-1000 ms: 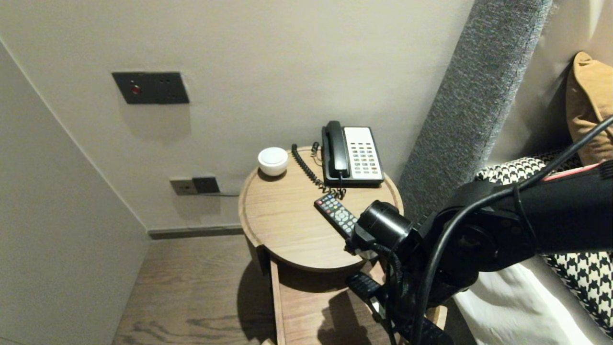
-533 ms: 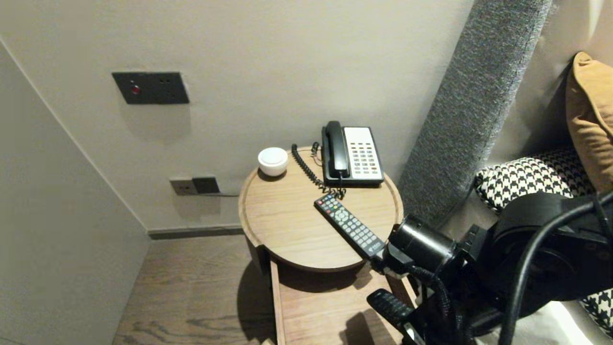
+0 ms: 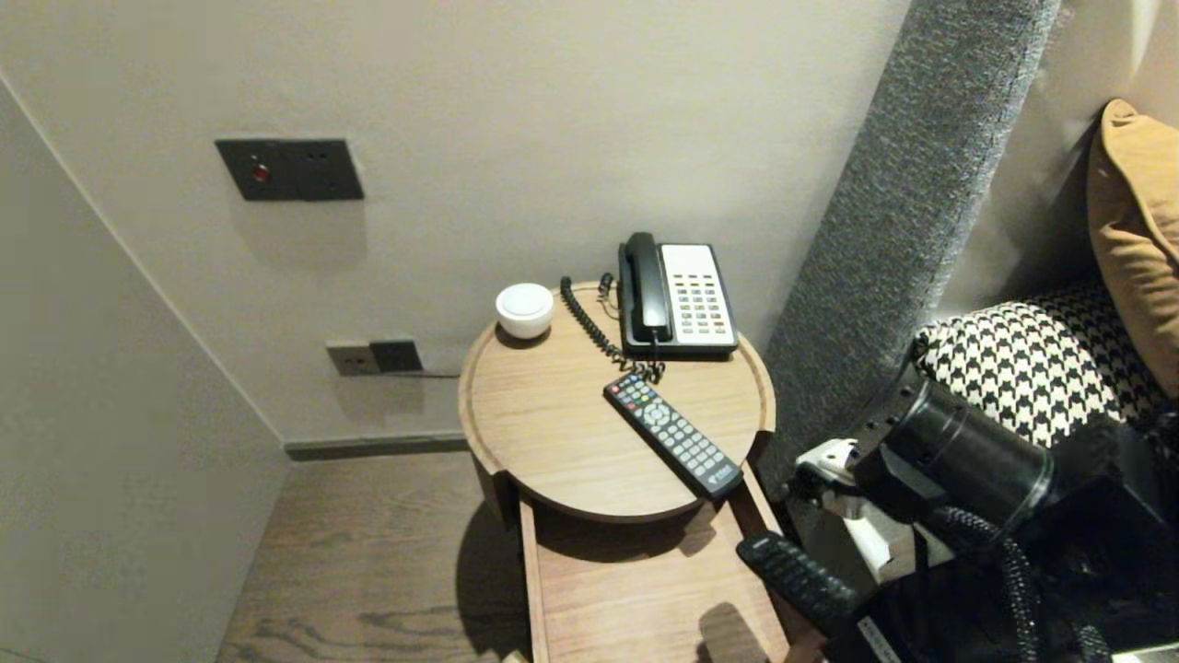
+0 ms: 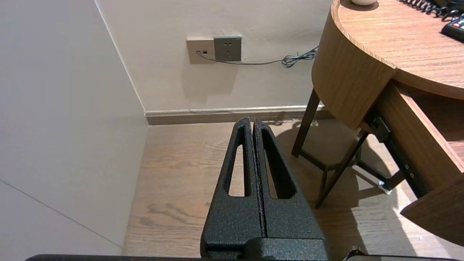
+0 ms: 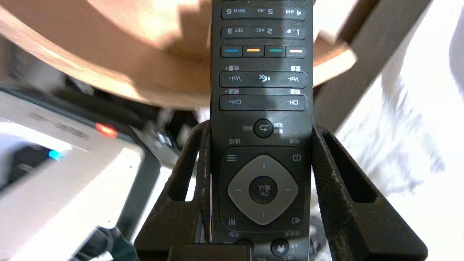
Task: Take the remote control out of the drawer one by one and place them on the table
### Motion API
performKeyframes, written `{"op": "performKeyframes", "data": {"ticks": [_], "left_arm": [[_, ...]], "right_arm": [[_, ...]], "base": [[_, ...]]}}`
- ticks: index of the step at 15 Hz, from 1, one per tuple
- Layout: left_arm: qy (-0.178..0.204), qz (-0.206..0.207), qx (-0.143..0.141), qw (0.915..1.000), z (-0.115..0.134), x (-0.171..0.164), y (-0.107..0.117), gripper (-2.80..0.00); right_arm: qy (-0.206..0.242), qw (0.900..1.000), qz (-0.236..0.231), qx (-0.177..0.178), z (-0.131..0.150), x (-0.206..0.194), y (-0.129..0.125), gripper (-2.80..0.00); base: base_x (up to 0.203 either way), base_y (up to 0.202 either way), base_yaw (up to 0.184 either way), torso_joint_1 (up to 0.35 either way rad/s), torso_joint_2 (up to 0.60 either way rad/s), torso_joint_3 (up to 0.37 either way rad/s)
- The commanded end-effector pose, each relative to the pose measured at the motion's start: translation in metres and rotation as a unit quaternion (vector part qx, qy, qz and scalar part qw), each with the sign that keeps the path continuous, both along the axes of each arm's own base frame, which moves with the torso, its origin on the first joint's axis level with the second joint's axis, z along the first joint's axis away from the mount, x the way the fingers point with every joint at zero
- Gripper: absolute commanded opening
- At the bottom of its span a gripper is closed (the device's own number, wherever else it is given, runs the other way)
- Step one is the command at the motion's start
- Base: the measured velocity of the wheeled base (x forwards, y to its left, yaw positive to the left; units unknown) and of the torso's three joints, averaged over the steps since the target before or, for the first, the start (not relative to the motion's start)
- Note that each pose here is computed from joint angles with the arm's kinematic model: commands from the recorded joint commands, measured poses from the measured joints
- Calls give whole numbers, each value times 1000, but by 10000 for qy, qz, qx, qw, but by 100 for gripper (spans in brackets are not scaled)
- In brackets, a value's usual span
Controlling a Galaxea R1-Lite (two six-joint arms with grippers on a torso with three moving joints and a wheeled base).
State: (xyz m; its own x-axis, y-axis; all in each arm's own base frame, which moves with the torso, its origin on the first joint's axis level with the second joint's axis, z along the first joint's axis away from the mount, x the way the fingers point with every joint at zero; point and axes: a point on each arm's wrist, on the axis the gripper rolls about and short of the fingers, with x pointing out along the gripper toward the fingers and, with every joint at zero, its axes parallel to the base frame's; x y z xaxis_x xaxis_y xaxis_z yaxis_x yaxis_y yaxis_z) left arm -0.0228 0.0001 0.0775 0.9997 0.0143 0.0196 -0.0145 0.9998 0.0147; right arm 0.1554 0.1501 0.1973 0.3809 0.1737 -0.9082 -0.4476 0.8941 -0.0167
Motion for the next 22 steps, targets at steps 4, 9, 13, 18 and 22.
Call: {"op": "performKeyframes", "data": {"ticks": [4,9,13,18,22], "left_arm": [[-2,5,2,10000,0,0,0,-280],[-2,5,2,10000,0,0,0,-280],[-2,5,2,10000,0,0,0,-280],[-2,5,2,10000,0,0,0,-280],[-2,5,2,10000,0,0,0,-280]], "right_arm": [[-504,9972,172,520,43,-4,7,-280],[-671,9950,238,704,57,15,33,-280],[-711,9945,230,728,57,38,56,-280],[-662,9956,227,625,43,67,84,-280],[-683,9957,246,584,30,96,109,-280]], "base": [[0,0,0,0,0,0],[0,0,0,0,0,0],[0,0,0,0,0,0],[0,0,0,0,0,0],[0,0,0,0,0,0]]}}
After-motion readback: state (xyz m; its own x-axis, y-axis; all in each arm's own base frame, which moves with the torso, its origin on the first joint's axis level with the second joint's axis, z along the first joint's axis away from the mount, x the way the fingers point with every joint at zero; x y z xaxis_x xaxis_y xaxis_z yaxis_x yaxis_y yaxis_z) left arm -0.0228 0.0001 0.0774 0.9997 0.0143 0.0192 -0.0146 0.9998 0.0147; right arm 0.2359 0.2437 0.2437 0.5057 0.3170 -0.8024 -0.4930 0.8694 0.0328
